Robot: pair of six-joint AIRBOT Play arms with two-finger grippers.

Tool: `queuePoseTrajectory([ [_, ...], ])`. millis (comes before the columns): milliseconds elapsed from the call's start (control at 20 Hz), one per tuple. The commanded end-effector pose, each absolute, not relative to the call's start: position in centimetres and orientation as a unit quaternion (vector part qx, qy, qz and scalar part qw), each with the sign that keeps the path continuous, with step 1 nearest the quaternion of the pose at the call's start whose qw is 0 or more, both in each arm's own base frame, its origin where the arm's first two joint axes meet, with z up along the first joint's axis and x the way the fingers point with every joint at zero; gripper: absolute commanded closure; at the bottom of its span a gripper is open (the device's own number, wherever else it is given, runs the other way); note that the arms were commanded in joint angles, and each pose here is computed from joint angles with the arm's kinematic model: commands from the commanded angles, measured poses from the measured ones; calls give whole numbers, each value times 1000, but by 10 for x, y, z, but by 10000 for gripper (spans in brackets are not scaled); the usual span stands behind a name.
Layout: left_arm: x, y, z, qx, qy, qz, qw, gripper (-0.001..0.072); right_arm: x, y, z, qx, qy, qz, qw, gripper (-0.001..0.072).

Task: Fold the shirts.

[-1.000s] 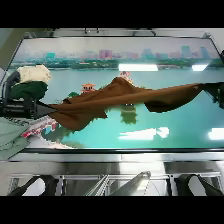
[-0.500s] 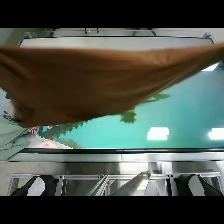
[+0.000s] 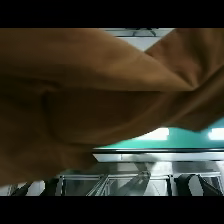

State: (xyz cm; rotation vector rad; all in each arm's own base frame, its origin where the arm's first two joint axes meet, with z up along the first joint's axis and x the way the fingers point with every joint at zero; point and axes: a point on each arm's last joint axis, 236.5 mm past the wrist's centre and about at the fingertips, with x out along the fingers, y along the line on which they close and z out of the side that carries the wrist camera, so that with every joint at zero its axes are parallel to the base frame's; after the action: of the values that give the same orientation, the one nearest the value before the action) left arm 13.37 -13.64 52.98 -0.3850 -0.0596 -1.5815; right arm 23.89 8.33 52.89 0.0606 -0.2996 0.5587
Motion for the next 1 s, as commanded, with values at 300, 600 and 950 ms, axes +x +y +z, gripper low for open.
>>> queuePoseTrajectory([
  [300, 394, -118, 278, -308, 338, -473, 753, 686, 392, -6, 260, 239, 142, 175, 944, 692],
  [600, 491, -139, 43, -347, 513, -400, 675, 687, 472, -22, 54, 316, 272, 117, 901, 692],
  [950, 570, -124, -28, -365, 500, -369, 693, 687, 548, -32, 37, 402, 210, 161, 876, 692],
])
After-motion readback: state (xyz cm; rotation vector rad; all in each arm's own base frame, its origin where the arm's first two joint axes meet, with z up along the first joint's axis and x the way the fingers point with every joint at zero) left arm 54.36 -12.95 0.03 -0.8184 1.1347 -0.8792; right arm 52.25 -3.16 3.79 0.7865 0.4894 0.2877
